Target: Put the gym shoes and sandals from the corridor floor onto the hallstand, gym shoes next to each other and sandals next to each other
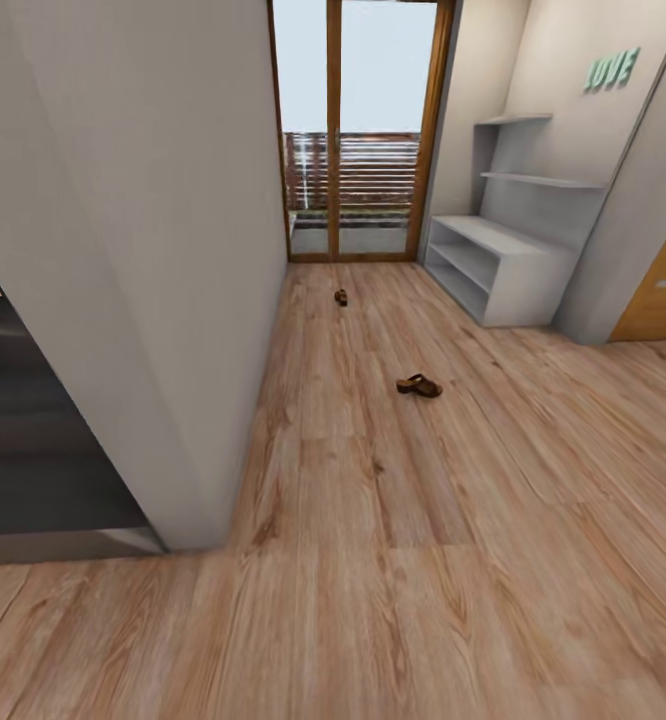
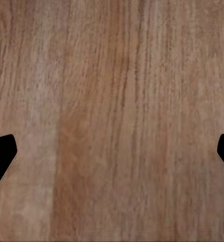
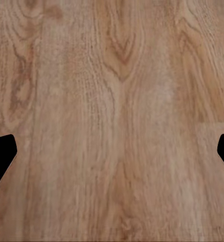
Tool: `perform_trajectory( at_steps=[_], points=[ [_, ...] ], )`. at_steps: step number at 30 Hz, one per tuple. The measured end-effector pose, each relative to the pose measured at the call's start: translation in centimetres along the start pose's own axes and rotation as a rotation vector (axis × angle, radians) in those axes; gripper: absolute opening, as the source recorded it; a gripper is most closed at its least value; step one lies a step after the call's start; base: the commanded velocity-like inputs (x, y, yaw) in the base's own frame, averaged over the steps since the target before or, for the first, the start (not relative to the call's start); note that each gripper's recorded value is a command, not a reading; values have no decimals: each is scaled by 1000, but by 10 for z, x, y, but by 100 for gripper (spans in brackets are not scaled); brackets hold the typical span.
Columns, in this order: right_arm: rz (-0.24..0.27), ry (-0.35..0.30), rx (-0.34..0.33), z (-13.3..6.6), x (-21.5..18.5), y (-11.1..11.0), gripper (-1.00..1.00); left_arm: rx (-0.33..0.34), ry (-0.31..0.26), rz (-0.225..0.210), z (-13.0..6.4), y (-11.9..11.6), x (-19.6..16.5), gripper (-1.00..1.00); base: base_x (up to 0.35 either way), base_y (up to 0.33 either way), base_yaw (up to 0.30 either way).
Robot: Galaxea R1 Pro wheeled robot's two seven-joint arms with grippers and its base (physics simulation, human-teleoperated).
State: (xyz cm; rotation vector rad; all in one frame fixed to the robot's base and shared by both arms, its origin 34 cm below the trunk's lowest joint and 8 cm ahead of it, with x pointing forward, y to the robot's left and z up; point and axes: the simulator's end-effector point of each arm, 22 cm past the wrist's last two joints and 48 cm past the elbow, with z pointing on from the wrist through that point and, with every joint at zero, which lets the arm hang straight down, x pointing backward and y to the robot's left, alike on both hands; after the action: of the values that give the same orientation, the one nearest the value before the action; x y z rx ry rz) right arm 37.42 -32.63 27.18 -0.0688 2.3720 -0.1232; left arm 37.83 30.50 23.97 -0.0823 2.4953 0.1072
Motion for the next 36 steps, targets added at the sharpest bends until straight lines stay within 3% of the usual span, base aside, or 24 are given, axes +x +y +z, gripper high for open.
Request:
perform_trajectory(
  at_steps=[21,36],
  points=[
    [0,-1,0,0,0,0,100,0,-1,0,0,0,0,100,337,0,-8],
    [0,-5,0,0,-2,0,100,0,-5,0,0,0,-2,100,338,0,-172]
  ],
)
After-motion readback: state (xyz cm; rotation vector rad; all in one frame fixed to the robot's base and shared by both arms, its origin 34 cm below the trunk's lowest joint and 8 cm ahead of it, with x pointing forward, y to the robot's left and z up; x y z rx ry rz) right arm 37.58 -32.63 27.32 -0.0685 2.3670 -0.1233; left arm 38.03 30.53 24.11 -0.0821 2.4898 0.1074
